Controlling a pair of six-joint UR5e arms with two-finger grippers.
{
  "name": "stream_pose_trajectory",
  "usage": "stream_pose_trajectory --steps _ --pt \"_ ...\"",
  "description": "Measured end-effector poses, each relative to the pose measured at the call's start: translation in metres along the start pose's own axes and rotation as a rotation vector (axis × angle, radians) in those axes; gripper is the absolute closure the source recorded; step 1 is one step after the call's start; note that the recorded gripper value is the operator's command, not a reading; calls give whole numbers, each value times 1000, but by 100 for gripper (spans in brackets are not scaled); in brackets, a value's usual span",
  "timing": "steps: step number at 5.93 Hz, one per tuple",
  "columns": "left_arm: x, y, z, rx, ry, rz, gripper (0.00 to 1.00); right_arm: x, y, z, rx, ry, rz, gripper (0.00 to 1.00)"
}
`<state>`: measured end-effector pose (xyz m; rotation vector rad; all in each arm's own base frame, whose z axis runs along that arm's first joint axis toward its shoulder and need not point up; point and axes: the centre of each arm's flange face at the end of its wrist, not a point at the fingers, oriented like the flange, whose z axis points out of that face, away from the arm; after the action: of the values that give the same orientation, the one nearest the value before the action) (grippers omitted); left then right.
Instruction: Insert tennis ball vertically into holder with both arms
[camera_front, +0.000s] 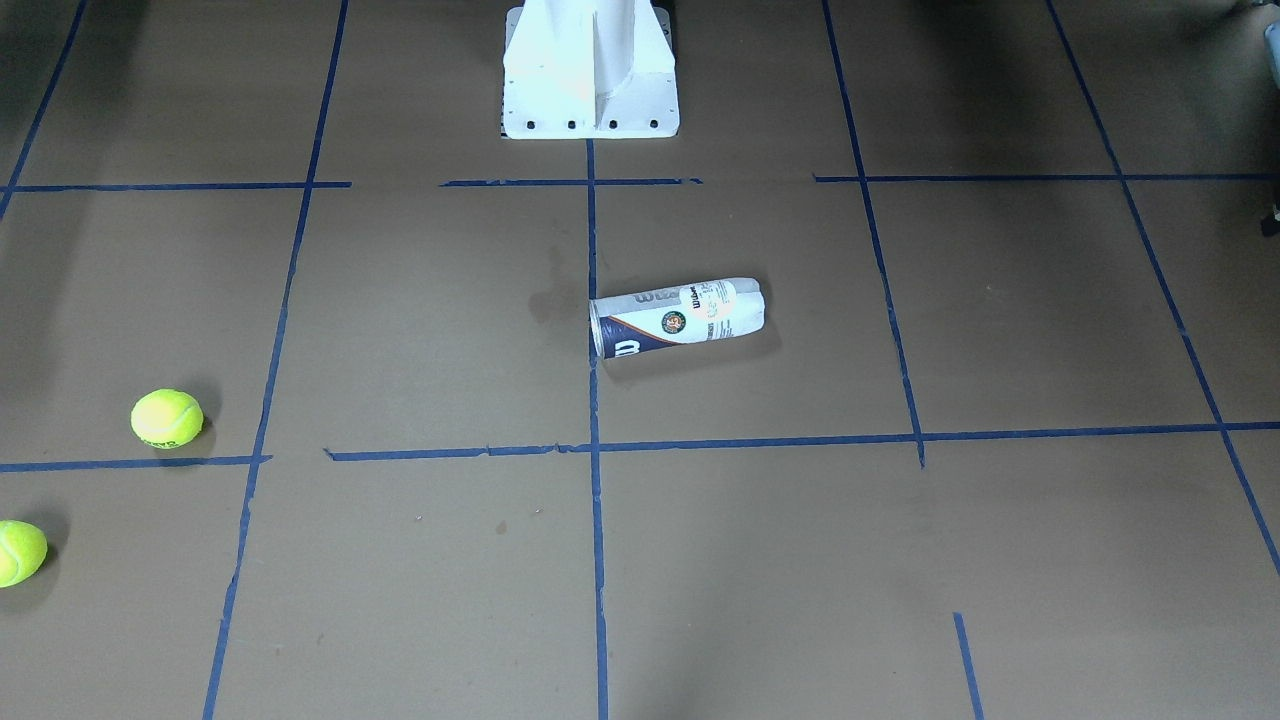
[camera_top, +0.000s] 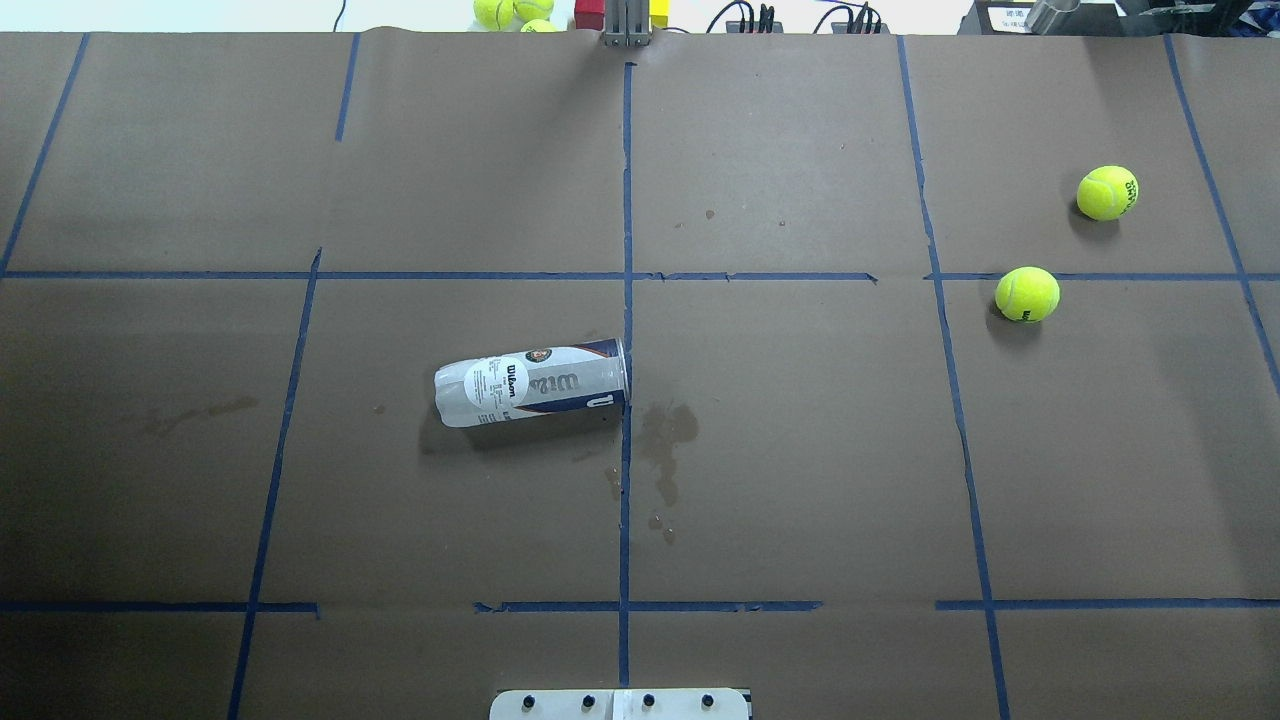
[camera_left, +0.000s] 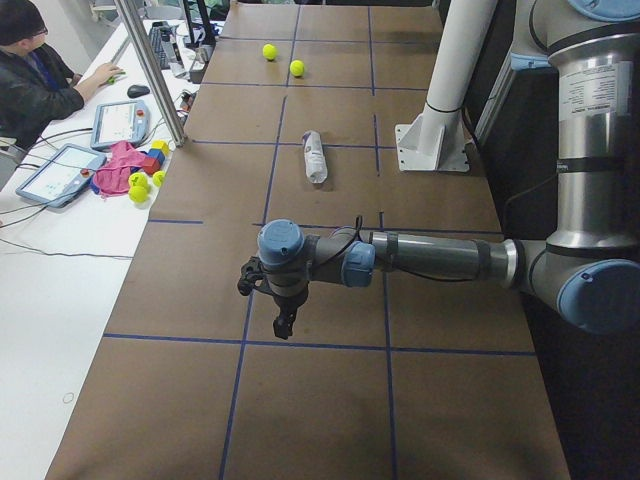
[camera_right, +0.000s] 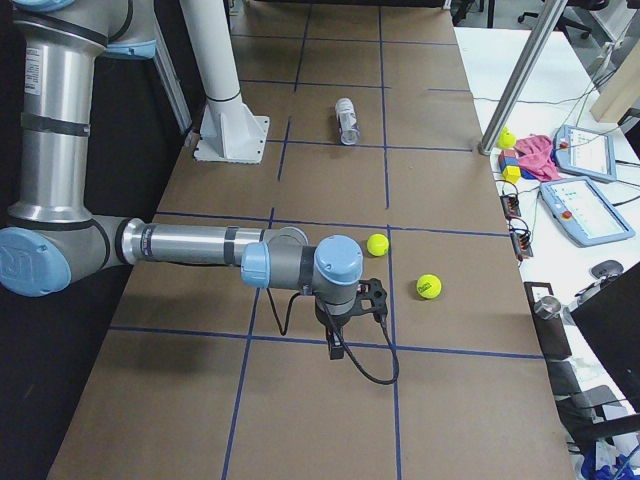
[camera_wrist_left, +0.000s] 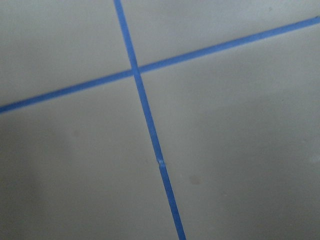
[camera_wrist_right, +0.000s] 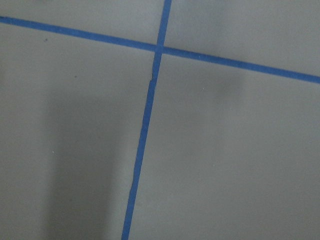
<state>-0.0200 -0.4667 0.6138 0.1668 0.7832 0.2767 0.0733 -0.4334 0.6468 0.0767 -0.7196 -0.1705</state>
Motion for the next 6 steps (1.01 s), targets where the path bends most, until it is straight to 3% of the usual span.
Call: stream_pose_trajectory --steps 3,5,6 --pt "32 -56 -43 194 -22 164 0 -20 -46 -32 99 13 -66 0" --pt "67 -90 -74 291 -20 204 0 -25 -51 -37 117 -7 -72 0" --pt "100 -110 -84 372 -8 295 0 -27 -51 -38 121 -17 -75 0"
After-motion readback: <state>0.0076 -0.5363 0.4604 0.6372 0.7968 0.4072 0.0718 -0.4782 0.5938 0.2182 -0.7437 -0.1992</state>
